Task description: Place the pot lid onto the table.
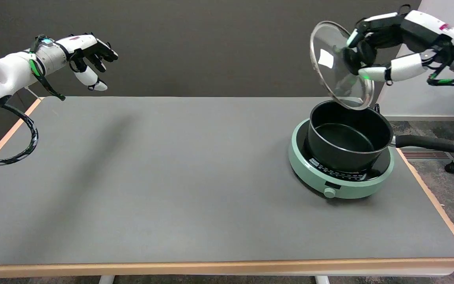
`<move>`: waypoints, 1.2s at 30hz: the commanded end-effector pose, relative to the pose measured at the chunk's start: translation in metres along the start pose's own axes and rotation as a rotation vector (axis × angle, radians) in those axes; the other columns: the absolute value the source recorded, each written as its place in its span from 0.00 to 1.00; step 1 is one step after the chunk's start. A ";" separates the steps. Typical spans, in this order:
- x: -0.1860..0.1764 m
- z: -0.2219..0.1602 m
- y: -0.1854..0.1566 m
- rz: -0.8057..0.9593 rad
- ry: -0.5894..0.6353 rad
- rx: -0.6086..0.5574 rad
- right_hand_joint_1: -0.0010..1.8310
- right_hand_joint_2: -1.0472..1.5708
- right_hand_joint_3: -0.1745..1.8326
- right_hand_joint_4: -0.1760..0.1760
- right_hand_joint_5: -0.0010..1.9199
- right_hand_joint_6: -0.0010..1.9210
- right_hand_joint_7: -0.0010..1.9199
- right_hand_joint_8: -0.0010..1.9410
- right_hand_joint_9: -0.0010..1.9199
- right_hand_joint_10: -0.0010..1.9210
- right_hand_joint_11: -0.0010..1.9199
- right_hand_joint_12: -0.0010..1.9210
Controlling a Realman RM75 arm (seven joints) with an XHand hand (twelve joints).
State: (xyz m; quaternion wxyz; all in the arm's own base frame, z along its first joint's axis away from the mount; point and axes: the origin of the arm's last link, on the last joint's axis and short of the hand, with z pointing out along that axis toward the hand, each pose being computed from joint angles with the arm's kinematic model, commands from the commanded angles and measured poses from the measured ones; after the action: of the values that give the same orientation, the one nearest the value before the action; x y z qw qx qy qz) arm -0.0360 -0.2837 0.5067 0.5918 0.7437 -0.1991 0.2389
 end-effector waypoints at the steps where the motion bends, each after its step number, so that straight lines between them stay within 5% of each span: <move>1: -0.026 0.043 -0.045 -0.027 0.012 0.068 0.75 0.71 0.39 1.00 0.40 0.58 0.50 0.62 0.46 0.67 0.36 0.68; 21: -0.048 0.049 -0.066 -0.068 0.065 0.074 0.75 0.72 0.38 1.00 0.40 0.58 0.50 0.62 0.46 0.68 0.36 0.67; 36: -0.031 0.051 -0.053 -0.176 0.130 0.021 0.75 0.71 0.39 1.00 0.40 0.58 0.50 0.62 0.45 0.69 0.36 0.68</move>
State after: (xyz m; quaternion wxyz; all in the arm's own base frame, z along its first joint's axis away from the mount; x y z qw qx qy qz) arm -0.0286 -0.3175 0.4283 0.5850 0.7605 -0.1418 0.2436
